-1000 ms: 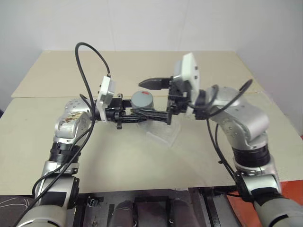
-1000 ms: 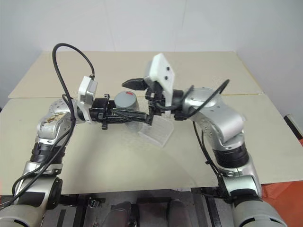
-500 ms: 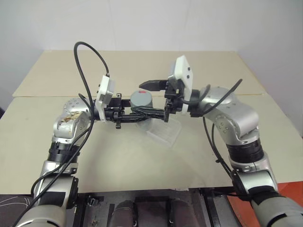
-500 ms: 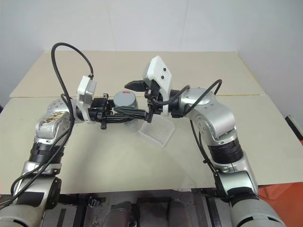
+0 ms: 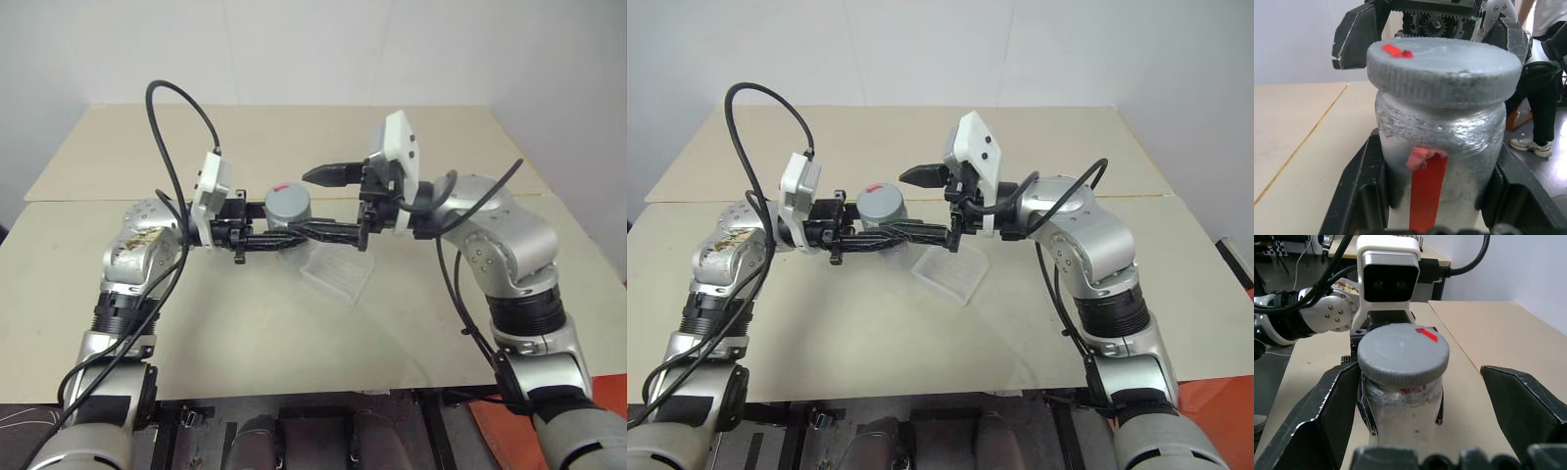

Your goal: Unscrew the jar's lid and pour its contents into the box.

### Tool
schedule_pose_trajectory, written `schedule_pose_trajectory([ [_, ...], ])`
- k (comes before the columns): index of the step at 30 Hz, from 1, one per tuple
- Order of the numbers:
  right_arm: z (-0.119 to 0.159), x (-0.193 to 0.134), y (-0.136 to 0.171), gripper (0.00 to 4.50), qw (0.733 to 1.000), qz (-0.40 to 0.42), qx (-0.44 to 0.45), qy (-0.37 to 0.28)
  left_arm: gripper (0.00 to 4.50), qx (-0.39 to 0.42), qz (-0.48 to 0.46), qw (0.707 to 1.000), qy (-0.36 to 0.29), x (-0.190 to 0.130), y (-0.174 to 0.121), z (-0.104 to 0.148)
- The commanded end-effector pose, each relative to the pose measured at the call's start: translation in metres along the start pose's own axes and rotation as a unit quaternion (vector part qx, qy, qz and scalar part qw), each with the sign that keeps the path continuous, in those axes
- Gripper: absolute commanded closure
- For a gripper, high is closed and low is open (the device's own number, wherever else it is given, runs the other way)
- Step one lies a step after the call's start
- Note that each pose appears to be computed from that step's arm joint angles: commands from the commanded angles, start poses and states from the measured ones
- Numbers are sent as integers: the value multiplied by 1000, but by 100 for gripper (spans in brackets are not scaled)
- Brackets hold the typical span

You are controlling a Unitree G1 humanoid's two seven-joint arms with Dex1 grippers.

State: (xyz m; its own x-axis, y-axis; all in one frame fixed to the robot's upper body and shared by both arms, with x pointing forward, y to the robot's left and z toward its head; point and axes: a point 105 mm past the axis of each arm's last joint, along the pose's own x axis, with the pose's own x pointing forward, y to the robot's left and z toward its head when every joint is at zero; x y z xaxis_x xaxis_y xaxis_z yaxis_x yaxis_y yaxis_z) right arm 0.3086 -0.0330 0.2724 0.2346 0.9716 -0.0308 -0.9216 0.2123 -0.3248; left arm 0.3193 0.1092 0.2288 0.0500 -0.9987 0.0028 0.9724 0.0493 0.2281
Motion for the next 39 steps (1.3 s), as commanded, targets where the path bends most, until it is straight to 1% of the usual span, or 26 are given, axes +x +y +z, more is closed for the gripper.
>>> schedule_pose_trajectory([
  [1,13,-20,-19,6,998,-55,-20,-18,259,22,-33,999,-5,1,-9,10],
  [8,9,-27,-21,6,998,-57,-22,-2,259,17,-35,999,-1,-2,-11,7],
  [12,6,-32,-17,6,998,-51,-24,8,259,14,-32,999,0,-3,-10,6],
  [16,5,-36,-7,6,999,-34,-30,17,259,14,-23,1000,-1,-2,-6,5],
  [19,13,-37,6,6,1000,-5,-30,5,259,14,-19,1000,-3,0,-3,4],
  [22,24,-28,20,6,999,15,-29,-18,259,11,-20,1000,-6,4,-1,2],
  [26,29,-15,25,6,999,11,-25,-26,259,11,-26,1000,-6,7,-2,1],
  [31,23,4,22,6,1000,-15,-8,-10,259,11,-31,999,-8,10,-3,1],
  [39,16,14,22,6,1000,-19,3,3,259,14,-29,999,-8,9,-4,2],
])
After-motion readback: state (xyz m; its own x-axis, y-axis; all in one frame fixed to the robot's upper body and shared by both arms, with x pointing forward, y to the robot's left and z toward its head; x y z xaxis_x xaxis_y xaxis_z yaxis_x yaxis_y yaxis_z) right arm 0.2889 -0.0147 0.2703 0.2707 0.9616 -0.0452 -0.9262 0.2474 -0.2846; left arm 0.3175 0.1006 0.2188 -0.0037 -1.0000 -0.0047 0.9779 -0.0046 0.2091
